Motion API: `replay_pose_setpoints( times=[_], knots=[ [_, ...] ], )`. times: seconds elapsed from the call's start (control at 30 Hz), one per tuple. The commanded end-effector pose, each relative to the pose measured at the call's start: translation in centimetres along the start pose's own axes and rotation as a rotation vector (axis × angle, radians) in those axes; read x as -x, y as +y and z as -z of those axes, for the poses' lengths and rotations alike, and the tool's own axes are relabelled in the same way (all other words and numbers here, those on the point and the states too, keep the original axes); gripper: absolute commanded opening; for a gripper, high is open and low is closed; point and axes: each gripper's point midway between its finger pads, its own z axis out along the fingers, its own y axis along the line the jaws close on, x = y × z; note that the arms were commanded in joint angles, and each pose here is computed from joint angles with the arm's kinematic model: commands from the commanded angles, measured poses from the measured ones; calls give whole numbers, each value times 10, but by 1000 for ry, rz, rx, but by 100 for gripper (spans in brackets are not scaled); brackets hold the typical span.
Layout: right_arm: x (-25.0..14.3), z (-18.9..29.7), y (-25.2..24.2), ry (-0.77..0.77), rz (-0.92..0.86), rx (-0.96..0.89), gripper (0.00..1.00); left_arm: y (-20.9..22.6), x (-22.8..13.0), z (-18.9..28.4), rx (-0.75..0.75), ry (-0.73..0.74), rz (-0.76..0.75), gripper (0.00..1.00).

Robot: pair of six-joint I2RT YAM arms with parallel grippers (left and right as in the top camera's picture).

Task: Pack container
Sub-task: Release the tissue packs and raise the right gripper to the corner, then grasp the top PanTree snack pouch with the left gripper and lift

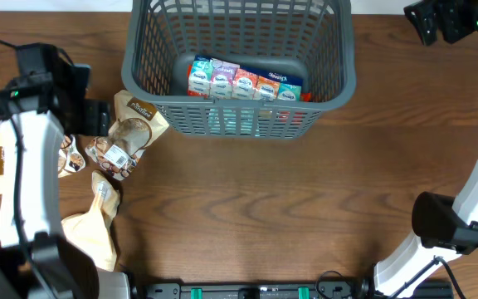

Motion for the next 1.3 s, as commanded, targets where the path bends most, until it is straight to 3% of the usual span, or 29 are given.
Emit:
replay_pose_setpoints(
  times=[0.0, 0.2, 0.5, 0.77, 0.97, 1.03, 1.17, 1.27],
  knots=[
    [-18, -14, -13, 50, -35, -28, 99, -12, -1, -21, -50, 55, -129, 84],
    [-29, -28, -27, 55, -47, -50, 99, -28, -4, -56, -101, 122, -367, 84],
    [-32, -27, -36, 53, -40, -70, 99, -27, 13, -97, -90, 91, -395, 84],
    [-33, -26, -44, 45, -44, -91, 99, -38, -16, -148, -157, 226, -399, 84],
    [-32, -25, -48, 39, -45, -101, 99, -47, -24, -159, -183, 262, -403, 83],
    [-33, -25, -48, 39, -45, -101, 99, -48, -24, -159, -183, 264, -400, 77],
    [-34, -24, -49, 41, -48, -104, 99, -49, -32, -157, -192, 296, -375, 41],
    [-34, -24, -50, 42, -49, -103, 99, -51, -40, -154, -206, 331, -372, 26]
  ],
)
